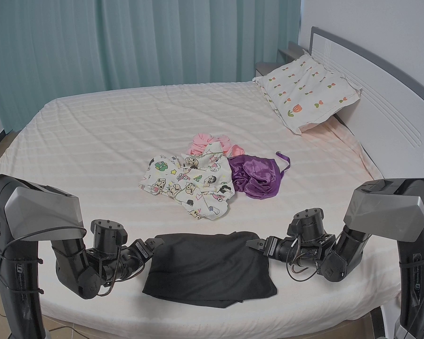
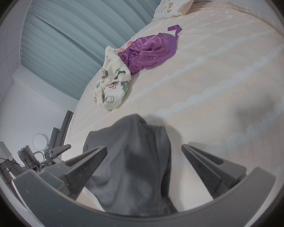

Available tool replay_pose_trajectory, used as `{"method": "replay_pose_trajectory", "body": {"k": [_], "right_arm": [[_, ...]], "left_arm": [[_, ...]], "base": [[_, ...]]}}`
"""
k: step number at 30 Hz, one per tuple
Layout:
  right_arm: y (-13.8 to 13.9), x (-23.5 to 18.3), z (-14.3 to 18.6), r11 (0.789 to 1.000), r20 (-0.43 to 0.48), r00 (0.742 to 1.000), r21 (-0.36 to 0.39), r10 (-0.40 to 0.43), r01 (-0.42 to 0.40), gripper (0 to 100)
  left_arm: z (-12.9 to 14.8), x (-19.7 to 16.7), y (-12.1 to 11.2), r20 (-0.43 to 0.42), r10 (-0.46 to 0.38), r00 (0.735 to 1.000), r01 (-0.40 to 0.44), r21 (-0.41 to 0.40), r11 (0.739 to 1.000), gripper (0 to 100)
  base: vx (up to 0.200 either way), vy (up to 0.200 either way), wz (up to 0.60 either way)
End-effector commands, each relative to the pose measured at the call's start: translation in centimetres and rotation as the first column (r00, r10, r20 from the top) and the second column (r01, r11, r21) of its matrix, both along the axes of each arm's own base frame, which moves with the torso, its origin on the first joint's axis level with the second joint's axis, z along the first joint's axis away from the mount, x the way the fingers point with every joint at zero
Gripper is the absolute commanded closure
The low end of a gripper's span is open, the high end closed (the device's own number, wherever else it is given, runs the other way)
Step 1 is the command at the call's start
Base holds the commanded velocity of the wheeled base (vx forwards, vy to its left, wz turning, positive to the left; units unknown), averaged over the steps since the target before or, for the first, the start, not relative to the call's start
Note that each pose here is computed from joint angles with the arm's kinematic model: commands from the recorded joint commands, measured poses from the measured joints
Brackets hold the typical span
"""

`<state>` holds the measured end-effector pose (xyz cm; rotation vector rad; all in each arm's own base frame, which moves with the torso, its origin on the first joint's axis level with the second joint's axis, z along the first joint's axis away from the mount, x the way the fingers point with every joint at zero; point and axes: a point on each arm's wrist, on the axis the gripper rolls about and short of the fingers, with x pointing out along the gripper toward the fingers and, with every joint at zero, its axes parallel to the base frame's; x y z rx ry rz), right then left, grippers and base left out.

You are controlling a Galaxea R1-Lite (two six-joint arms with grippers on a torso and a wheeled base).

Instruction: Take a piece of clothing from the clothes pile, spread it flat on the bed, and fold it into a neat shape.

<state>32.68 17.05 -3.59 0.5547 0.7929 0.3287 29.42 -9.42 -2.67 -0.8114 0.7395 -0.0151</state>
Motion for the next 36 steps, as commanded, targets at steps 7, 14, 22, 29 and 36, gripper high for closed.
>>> {"method": "replay_pose_trajectory", "body": {"k": [7,14,22,29,36], "right_arm": [[-0.2,-1.1,0.4,0.999,0.001,0.999,0.003,0.034,-0.034,0],[0.1,-1.5,-0.3,0.994,0.01,0.994,-0.029,0.105,-0.105,0],[0.6,-1.5,-1.7,0.986,0.013,0.989,-0.083,0.145,-0.143,100],[0.3,-2.1,-0.6,0.987,0.032,0.992,-0.106,0.123,-0.119,100],[0.0,-2.5,-0.2,0.987,0.026,0.992,-0.112,0.122,-0.118,100]], "left_arm": [[0.1,-0.2,0.1,-0.003,0.001,1.0,-0.001,0.0,1.0,0],[0.1,-0.2,0.1,-0.002,0.0,1.0,0.0,-0.002,1.0,0],[0.0,-0.2,0.1,-0.003,0.001,1.0,-0.001,0.0,1.0,0],[0.0,-0.2,0.1,-0.003,0.002,1.0,-0.002,0.0,1.0,0],[0.0,-0.2,0.1,-0.003,0.001,1.0,-0.001,-0.001,1.0,0]], "base": [[-0.2,0.0,0.0],[-0.029,0.0,0.0],[0.0,0.0,0.0],[0.0,0.0,0.0],[0.0,0.0,0.0]]}}
